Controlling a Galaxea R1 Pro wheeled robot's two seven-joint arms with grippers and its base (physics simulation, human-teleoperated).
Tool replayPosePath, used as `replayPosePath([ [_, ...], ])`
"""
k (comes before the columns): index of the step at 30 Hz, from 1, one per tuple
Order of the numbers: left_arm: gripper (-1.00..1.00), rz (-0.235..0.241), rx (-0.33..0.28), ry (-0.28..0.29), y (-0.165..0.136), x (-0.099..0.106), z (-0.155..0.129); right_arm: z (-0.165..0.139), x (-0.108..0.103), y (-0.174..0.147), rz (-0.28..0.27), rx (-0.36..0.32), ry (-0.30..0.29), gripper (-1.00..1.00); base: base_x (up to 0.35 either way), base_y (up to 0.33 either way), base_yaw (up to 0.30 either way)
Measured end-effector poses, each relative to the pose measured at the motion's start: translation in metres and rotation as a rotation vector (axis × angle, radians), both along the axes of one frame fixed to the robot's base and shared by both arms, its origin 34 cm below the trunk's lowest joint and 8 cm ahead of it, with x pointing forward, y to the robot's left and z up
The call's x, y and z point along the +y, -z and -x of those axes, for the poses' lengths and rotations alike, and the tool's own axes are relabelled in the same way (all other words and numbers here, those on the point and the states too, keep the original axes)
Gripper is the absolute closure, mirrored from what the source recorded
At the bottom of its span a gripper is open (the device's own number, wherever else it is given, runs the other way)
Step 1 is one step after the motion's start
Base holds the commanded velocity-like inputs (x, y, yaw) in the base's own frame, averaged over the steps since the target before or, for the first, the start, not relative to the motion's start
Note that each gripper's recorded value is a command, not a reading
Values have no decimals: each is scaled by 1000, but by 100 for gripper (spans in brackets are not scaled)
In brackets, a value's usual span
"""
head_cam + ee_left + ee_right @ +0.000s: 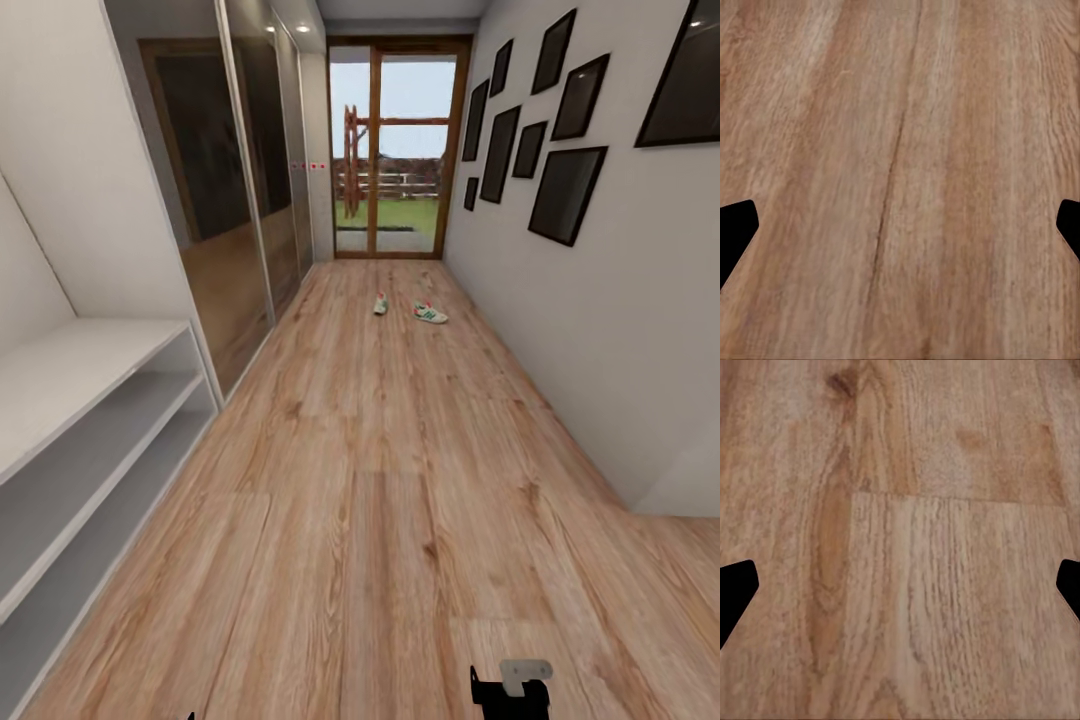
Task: Pick up the two gym shoes and the two sandals from the corridor floor and place them onto the hallstand (shoe rack) in the corridor, making sure they are on the rack and not on the floor. Arrange them so the two gym shoes are next to each other and the two sandals are next to each other.
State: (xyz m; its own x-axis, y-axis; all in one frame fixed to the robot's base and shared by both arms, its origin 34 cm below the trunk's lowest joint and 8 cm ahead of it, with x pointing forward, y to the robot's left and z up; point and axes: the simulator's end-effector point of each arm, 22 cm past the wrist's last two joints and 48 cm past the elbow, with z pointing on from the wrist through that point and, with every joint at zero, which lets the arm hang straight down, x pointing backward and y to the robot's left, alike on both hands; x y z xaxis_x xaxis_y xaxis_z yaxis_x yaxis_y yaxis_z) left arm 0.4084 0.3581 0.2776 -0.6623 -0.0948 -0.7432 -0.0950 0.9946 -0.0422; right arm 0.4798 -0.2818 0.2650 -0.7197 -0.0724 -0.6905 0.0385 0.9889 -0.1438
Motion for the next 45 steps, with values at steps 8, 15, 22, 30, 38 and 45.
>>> replayPosePath([
  [8, -100, 0, 1, -2, 0, 0, 0, 1, -1, 0, 0, 2, 2, -100, 337, 0, 0],
  [15, -100, 0, 1, -2, 0, 0, 0, 1, -1, 0, 1, 2, 5, -100, 337, 0, 0],
  [22, -100, 0, 1, -3, 0, 1, 0, 1, -3, 0, 2, 2, 8, -100, 337, 0, 0],
  [30, -100, 0, 0, -4, 0, 1, 0, 1, -3, 0, 2, 2, 8, -100, 337, 0, 0],
  [38, -100, 0, 0, -4, 0, 1, 0, 1, -4, 0, 3, 2, 8, -100, 337, 0, 0],
  [45, -100, 0, 0, -4, 0, 1, 0, 1, -4, 0, 4, 2, 8, -100, 338, 0, 0],
])
